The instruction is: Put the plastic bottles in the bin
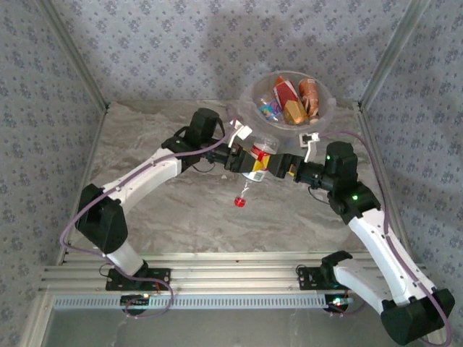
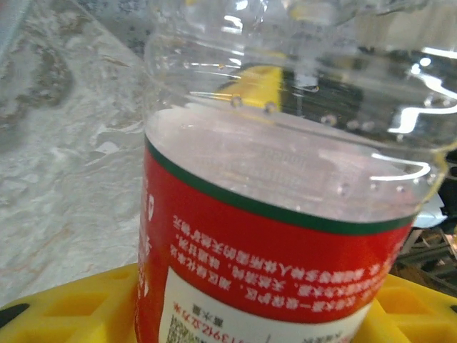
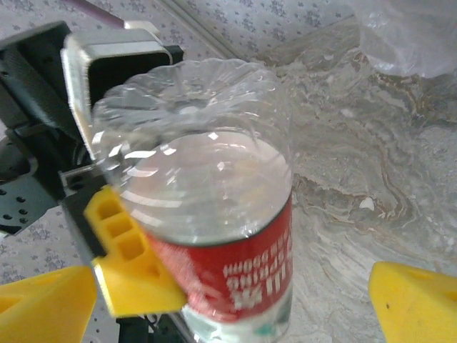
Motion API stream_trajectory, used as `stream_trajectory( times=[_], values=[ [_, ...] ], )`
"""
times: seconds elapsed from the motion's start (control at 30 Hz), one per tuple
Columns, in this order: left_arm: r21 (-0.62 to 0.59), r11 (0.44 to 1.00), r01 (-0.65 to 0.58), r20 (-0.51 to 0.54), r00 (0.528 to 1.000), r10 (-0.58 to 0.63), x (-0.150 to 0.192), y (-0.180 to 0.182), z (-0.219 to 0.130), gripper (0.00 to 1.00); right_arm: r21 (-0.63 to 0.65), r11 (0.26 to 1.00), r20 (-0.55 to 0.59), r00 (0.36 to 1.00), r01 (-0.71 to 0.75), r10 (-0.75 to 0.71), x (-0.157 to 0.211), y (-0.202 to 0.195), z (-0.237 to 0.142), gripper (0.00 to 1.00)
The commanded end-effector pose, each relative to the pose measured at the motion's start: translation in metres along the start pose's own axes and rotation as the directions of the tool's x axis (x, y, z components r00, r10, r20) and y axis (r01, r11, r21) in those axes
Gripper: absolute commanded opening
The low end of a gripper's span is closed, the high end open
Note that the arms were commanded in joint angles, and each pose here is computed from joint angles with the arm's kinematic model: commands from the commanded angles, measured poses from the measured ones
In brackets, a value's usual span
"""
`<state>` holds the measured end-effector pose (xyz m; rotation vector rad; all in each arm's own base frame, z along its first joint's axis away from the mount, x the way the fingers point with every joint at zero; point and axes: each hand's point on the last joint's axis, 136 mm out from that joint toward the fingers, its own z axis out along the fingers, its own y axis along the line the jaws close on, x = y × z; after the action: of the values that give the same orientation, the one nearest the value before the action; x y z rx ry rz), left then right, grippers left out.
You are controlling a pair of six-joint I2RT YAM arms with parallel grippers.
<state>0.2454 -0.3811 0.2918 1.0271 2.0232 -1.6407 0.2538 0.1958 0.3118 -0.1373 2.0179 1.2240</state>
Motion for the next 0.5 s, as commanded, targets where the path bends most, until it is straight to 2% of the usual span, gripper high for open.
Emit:
stream_trajectory(
  times=[0.0, 0.2, 0.47],
  values=[
    [0.058, 0.998, -0.025, -0.004, 1.000, 0.025, 0.003, -0.016, 0.002, 0.59, -0.035, 0.998, 0.039, 0.998, 0.054, -0.052, -0.017, 0.018, 0.002, 1.00],
    [0.044, 0.998, -0.034, -0.063, 0.997, 0.037, 0.019, -0.019, 0.012, 0.61, -0.017, 0.998, 0.042, 0.997, 0.065, -0.064, -0.021, 0.019, 0.013, 0.98],
    [0.034, 0.999, -0.039, -0.078, 0.996, 0.042, 0.026, -0.018, 0.020, 0.63, 0.018, 0.998, 0.061, 0.996, 0.058, -0.059, -0.024, 0.016, 0.010, 0.69]
  ],
)
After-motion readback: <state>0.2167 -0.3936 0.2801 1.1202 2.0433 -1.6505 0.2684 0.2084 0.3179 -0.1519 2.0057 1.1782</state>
